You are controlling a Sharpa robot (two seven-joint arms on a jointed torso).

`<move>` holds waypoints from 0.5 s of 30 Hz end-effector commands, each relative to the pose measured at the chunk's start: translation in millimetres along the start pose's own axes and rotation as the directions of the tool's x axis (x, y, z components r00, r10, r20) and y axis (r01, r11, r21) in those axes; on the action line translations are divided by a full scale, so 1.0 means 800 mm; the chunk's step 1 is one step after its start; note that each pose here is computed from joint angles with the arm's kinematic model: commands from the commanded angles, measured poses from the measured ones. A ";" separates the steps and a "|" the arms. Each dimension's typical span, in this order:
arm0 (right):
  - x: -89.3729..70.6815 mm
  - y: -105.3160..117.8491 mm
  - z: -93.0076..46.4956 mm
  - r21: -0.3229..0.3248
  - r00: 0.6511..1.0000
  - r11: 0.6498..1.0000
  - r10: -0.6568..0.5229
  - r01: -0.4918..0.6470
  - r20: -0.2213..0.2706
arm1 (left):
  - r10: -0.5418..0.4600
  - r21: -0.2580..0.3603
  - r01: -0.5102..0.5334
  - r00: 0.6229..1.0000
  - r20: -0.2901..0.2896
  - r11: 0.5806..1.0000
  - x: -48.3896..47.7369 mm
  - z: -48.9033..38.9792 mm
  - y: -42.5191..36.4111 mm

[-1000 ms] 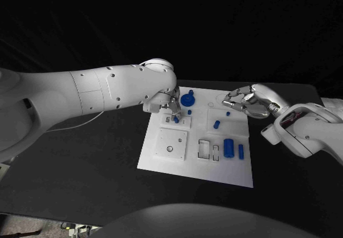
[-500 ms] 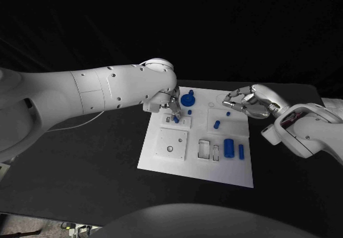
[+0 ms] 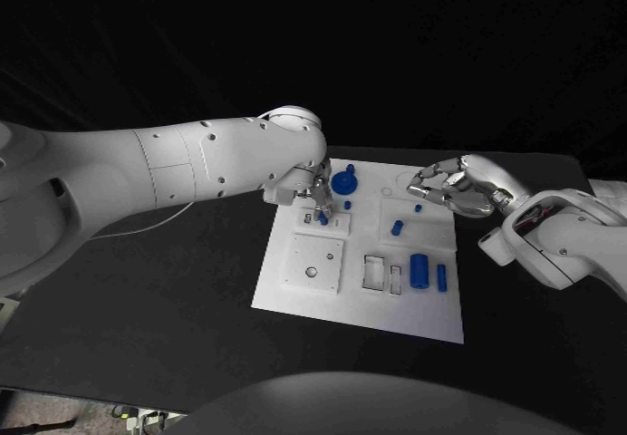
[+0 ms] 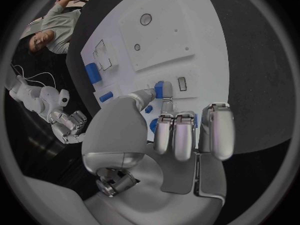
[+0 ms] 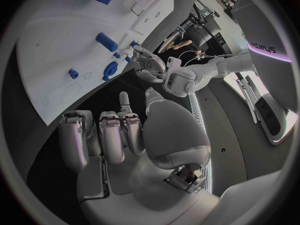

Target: Assemble the parts on the task board

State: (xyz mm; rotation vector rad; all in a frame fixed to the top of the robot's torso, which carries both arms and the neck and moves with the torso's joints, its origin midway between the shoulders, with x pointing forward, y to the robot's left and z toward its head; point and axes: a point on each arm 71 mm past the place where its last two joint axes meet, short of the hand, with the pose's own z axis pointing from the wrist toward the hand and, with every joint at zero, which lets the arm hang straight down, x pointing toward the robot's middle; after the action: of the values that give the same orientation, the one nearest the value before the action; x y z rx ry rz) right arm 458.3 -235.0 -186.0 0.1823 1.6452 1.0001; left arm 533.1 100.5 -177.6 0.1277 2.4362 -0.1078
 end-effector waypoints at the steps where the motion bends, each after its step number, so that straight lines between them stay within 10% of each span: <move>1: 0.002 0.001 0.000 -0.004 1.000 1.000 -0.005 0.005 -0.018 | 0.027 -0.170 -0.032 0.999 -0.034 0.985 0.008 0.002 0.0126; 15: 0.002 0.000 -0.001 -0.003 1.000 1.000 -0.005 0.005 -0.019 | 0.024 -0.172 -0.030 0.999 -0.035 0.985 0.009 0.005 0.0105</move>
State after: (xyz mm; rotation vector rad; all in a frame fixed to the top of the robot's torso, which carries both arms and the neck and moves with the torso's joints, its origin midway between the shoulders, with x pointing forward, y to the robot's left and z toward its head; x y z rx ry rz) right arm 458.2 -235.8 -186.1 0.1827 1.6470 0.9986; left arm 533.5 97.3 -178.8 0.1343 2.4409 -0.1082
